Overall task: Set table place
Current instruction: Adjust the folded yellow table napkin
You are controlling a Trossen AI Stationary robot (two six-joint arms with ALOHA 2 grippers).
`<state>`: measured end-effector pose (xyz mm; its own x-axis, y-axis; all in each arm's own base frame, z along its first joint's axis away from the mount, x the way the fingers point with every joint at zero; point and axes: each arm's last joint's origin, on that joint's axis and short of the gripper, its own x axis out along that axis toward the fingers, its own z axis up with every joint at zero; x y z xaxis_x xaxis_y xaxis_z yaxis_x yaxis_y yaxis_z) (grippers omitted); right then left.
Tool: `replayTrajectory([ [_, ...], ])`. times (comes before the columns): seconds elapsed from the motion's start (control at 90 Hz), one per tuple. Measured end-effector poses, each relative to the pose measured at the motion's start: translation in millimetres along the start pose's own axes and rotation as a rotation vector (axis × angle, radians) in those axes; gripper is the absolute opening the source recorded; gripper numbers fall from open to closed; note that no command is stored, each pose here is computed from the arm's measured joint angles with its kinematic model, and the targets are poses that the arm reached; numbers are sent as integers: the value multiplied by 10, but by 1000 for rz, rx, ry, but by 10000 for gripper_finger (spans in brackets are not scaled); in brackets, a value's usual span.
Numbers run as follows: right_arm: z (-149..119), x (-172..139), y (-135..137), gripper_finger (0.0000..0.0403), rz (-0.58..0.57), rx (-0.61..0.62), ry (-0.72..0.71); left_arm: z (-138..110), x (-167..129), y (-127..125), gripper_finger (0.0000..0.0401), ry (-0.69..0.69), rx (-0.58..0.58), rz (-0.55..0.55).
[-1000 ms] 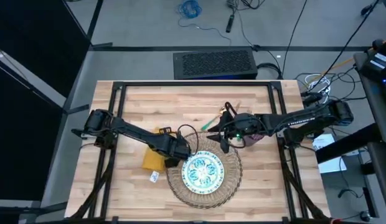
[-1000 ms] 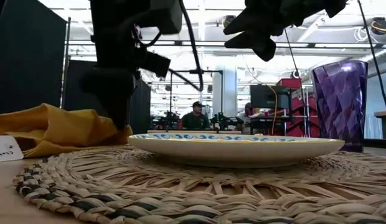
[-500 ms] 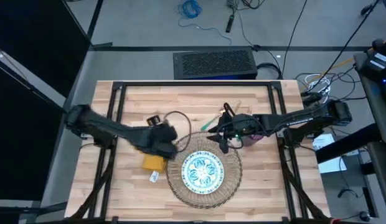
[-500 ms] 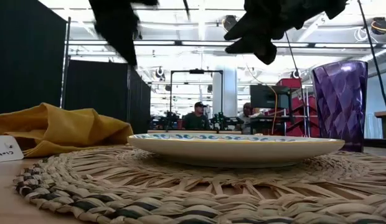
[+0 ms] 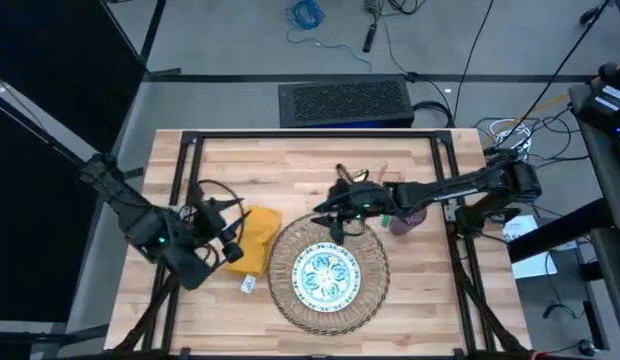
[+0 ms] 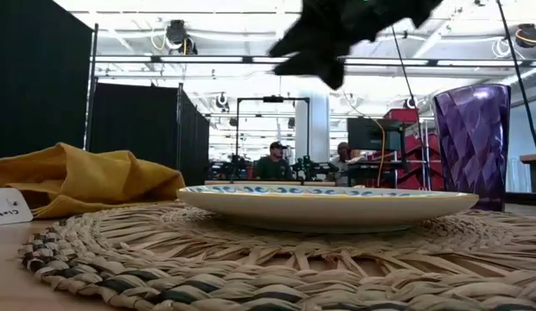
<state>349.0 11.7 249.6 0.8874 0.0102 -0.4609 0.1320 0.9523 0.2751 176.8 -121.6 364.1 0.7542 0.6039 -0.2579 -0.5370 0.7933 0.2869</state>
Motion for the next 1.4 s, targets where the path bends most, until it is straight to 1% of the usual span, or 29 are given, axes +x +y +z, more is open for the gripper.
replayTrajectory([
  [0.122,-32,391,-36,146,-27,-22,100,-8,-110,-29,139,-114,33,69],
  [0.244,-136,795,-86,146,33,-13,162,-26,-224,-58,139,-197,64,96],
  [0.356,-251,1100,-114,146,33,-18,190,-79,-375,-57,139,-253,100,63],
  [0.5,-395,1402,-215,146,7,-36,230,-185,-546,-48,139,-288,84,-26],
  [0.567,-446,1505,-264,146,-16,-53,237,-259,-580,-63,139,-297,130,-45],
  [0.667,-467,1599,-296,146,-78,-84,220,-339,-572,-66,139,-301,180,-45],
  [0.744,-442,1632,-305,146,-116,-103,195,-362,-562,-43,139,-301,184,-43],
  [0.911,-368,1640,-390,146,-153,-104,136,-365,-559,-21,139,-300,171,-45],
  [1.133,-326,1636,-495,146,-169,-87,121,-362,-559,-27,139,-299,139,-50],
  [1.311,-323,1637,-492,146,-168,-71,116,-362,-559,-27,139,-299,135,-50],
  [1.4,-324,1637,-491,138,-170,-69,116,-362,-559,-27,139,-299,135,-50],
])
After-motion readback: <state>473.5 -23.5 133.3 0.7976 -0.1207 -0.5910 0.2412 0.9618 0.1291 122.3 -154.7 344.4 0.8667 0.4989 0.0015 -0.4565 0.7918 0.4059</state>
